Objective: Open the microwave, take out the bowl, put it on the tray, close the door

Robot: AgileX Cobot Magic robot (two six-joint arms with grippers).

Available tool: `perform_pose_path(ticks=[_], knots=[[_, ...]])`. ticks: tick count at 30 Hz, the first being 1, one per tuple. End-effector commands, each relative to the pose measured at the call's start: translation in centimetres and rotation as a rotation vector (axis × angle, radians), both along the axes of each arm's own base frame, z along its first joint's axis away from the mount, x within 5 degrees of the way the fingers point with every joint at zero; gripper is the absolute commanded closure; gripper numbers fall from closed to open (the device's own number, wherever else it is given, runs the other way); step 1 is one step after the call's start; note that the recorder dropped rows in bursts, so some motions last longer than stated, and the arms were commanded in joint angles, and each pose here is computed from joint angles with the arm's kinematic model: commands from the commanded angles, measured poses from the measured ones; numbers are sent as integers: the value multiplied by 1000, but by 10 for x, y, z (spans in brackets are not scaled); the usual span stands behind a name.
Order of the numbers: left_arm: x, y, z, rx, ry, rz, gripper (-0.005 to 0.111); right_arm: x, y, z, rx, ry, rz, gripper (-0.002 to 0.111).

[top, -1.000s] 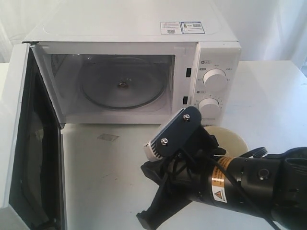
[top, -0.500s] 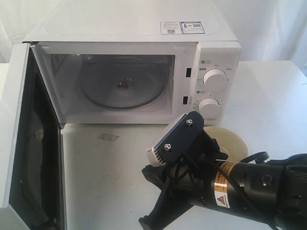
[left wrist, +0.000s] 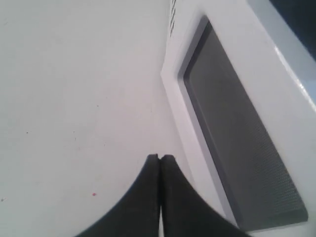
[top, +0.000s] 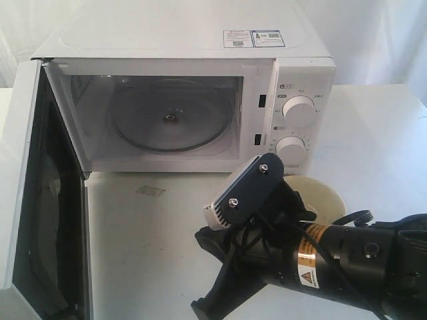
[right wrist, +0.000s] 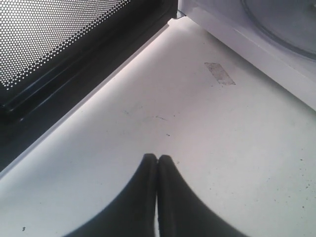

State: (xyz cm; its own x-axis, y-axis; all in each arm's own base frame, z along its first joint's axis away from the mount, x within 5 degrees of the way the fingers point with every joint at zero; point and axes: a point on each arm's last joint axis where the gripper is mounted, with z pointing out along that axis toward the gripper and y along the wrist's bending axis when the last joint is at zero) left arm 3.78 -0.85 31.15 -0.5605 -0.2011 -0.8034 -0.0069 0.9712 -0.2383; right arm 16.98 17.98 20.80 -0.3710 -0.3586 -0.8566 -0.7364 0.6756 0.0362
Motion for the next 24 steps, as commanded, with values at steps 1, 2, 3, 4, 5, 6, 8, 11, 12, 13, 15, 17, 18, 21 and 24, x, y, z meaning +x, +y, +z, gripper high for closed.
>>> perform_pose_path(ticks=[1,2,3,4,5,6,8,11,12,13,15,17,18,21,24], knots=[[18,-1,3,64,83,-40,107,-1,1,2,23,-21,9,108],[23,-2,2,66,93,-41,107,-1,1,2,23,-21,9,108],[27,-2,2,66,96,-40,107,-1,1,2,23,-21,9,108],[30,-2,2,65,89,-38,107,-1,1,2,23,-21,9,108],[32,-2,3,64,79,-37,107,-1,1,2,23,-21,9,108],[34,-2,4,63,69,-36,107,-1,1,2,23,-21,9,108],[36,-3,7,33,32,-25,107,-1,1,2,23,-21,9,108],[41,-9,11,-14,-33,-66,107,-1,1,3,27,-23,10,108],[43,-11,13,-1,-57,-99,107,-1,1,3,28,-25,11,108],[44,-13,13,0,-63,-120,107,-1,1,3,28,-25,11,108],[49,-18,13,-3,-62,-185,107,-1,1,3,34,-29,12,108],[57,-26,7,91,-28,-345,107,-1,2,6,49,-40,14,108],[60,-27,6,99,-15,-371,107,-1,1,7,55,-46,15,108],[79,-30,0,88,18,-387,107,-14,0,30,125,-117,56,108],[94,-37,-7,81,44,-465,107,-31,-7,59,212,-195,88,108]])
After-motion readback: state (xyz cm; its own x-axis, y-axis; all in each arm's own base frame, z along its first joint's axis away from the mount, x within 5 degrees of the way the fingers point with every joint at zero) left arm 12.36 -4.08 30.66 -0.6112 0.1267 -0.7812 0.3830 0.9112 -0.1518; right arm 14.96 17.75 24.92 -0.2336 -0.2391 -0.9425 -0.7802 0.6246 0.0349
